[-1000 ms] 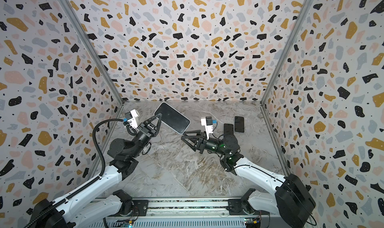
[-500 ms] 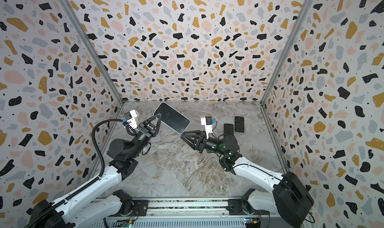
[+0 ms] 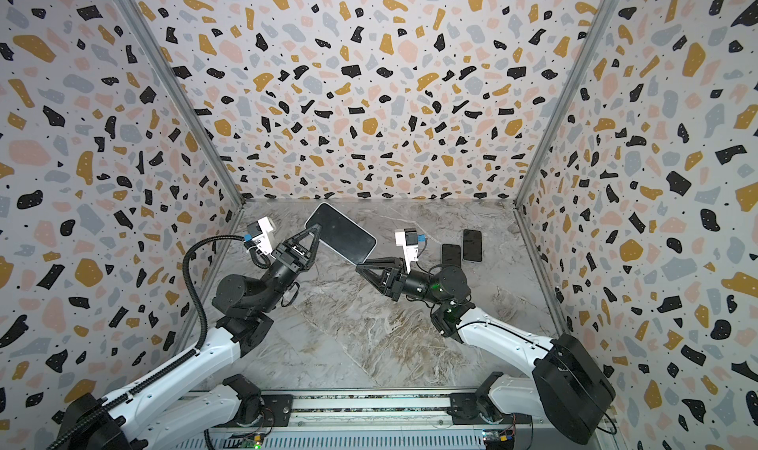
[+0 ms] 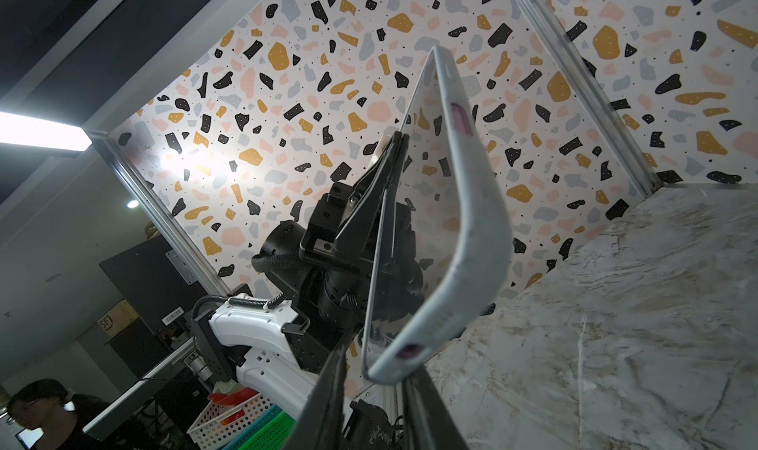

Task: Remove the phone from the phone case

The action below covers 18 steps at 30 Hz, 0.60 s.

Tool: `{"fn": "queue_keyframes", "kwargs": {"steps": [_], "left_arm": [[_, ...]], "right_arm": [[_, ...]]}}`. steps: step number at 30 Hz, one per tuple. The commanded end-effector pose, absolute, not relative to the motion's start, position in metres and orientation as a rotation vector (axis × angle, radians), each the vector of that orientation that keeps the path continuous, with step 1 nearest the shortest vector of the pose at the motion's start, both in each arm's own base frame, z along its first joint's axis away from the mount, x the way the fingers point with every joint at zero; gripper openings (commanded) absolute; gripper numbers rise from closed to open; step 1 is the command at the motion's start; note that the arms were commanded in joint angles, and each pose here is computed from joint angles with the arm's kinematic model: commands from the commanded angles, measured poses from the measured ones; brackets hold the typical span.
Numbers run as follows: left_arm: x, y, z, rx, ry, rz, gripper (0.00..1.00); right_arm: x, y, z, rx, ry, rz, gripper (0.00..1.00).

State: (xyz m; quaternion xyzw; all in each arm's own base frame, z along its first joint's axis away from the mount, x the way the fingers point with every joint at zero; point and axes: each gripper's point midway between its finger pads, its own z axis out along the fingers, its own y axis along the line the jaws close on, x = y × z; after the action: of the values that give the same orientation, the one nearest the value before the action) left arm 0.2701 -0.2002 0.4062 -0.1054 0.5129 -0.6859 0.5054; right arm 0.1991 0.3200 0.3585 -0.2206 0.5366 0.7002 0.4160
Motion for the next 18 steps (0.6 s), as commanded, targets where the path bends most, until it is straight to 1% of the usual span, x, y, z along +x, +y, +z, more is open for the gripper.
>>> {"fn": "queue_keyframes", "kwargs": {"steps": [1, 5, 9, 10, 18], "left_arm": [[0.2504, -0.1892, 0.4399, -0.194, 1.081, -1.693, 0.00], [0.2508, -0.1905, 0.4394, -0.191, 1.085, -1.694, 0.00], [0.2516, -0.1919, 0.4371, -0.194, 1.095, -1.693, 0.00], [0.2515, -0.1922, 0.4367, -0.192, 1.097, -1.694, 0.00], [0.2582, -0.1958, 0.4301, -0.222, 1.153, -1.682, 0.00]], "right_arm": [[0.1904, 0.3176, 0.3889, -0.594, 1.234, 1.776, 0.22], [0.1908, 0.3184, 0.3896, -0.594, 1.231, 1.778, 0.16], [0.1901, 0.3189, 0.3914, -0.602, 1.223, 1.778, 0.02], [0.1898, 0.3187, 0.3913, -0.603, 1.221, 1.778, 0.00], [0.1878, 0.3154, 0.3849, -0.618, 1.210, 1.734, 0.00]]}}
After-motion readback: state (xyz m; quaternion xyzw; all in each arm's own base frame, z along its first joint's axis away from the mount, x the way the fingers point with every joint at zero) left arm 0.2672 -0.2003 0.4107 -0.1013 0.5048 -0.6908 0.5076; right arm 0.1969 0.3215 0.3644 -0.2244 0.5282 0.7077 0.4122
